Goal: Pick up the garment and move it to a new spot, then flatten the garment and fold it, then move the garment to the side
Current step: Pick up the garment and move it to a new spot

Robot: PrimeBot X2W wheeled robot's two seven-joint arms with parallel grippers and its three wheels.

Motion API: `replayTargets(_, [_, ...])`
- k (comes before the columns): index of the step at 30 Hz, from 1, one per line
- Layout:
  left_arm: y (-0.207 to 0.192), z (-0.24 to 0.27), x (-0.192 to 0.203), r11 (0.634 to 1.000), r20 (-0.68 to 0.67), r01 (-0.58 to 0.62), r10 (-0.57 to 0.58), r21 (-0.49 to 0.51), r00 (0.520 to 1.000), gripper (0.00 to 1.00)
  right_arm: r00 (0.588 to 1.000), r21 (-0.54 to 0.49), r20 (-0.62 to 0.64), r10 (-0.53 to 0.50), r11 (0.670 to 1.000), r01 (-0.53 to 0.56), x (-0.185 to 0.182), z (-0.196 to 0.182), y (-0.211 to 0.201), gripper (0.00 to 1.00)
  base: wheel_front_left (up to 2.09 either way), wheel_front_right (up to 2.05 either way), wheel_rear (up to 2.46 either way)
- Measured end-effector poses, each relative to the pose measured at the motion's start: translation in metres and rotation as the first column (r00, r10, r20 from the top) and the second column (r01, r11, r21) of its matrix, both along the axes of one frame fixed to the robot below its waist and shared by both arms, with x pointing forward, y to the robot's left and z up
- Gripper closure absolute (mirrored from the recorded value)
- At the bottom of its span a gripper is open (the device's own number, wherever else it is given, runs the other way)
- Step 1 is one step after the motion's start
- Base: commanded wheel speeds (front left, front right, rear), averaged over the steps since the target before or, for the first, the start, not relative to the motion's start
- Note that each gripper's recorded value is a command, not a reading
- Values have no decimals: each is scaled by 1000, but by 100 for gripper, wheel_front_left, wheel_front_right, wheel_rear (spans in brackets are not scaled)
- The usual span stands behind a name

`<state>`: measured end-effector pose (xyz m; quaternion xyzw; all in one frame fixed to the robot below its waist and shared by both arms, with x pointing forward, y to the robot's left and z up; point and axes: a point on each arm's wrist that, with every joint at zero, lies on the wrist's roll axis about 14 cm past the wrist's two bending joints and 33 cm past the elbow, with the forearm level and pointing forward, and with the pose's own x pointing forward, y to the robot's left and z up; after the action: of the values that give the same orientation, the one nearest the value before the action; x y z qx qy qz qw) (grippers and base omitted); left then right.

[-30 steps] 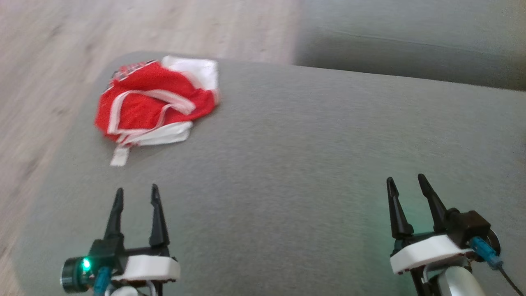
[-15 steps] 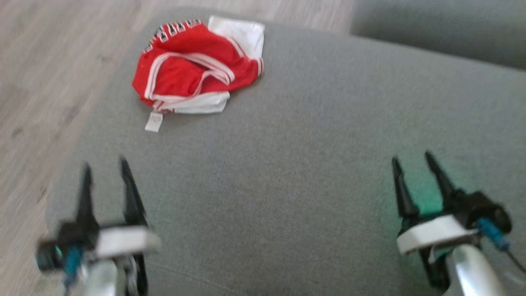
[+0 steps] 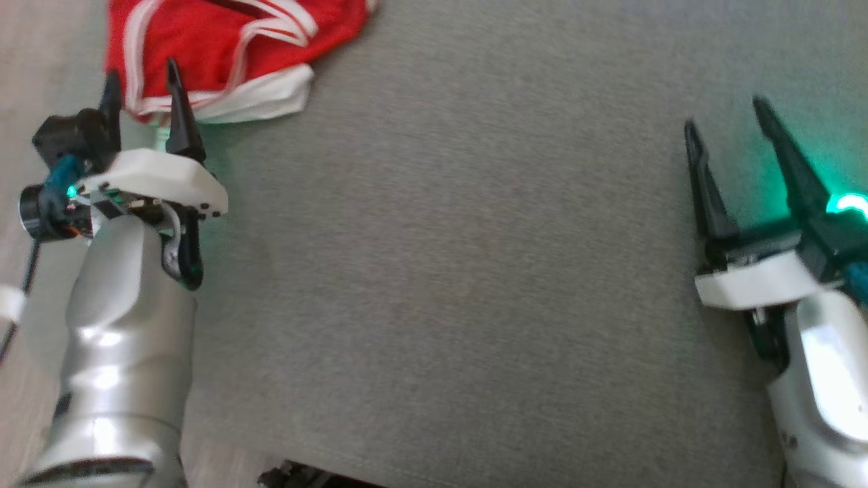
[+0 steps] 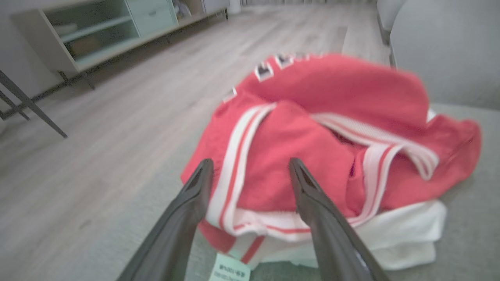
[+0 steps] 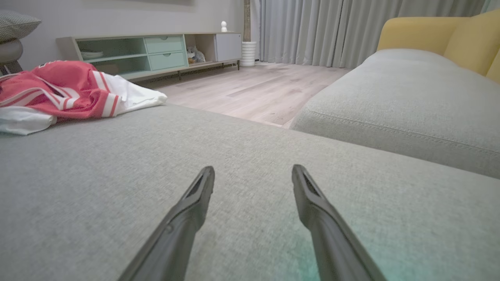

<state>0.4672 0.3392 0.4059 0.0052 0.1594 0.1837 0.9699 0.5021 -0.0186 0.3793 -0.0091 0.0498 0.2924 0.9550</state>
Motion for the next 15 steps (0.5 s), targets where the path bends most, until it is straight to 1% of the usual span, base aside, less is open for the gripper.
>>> replayTargets(3, [-7,-45,1,997,-153,0,-12,-79,988,0,999,9,28,-21,1000,21,12,3,-6,0,0,0,0])
replayTargets(5, [-13,-62,4,993,-196,1,-25,-121,980,0,999,3,37,-40,999,40,15,4,-14,0,0,0,0])
replayTargets(6, [-14,-67,6,990,-206,-1,-28,-138,978,15,998,4,42,-54,999,54,17,5,-18,0,0,0,0])
replayTargets(7, [-13,-69,9,990,-205,2,-31,-138,978,84,997,4,45,-66,998,66,19,7,-22,0,0,0,0])
replayTargets(8, [-11,-69,12,991,-197,7,-33,-134,980,100,996,5,49,-79,997,79,20,8,-26,0,0,0,0])
replayTargets(12, [-11,-62,23,995,-143,43,-56,-95,988,100,990,-13,55,-133,991,134,21,12,-47,0,0,0,0])
replayTargets(15, [-16,-40,34,994,-93,98,-102,-49,990,100,987,-25,43,-157,987,158,14,15,-55,0,0,0,0])
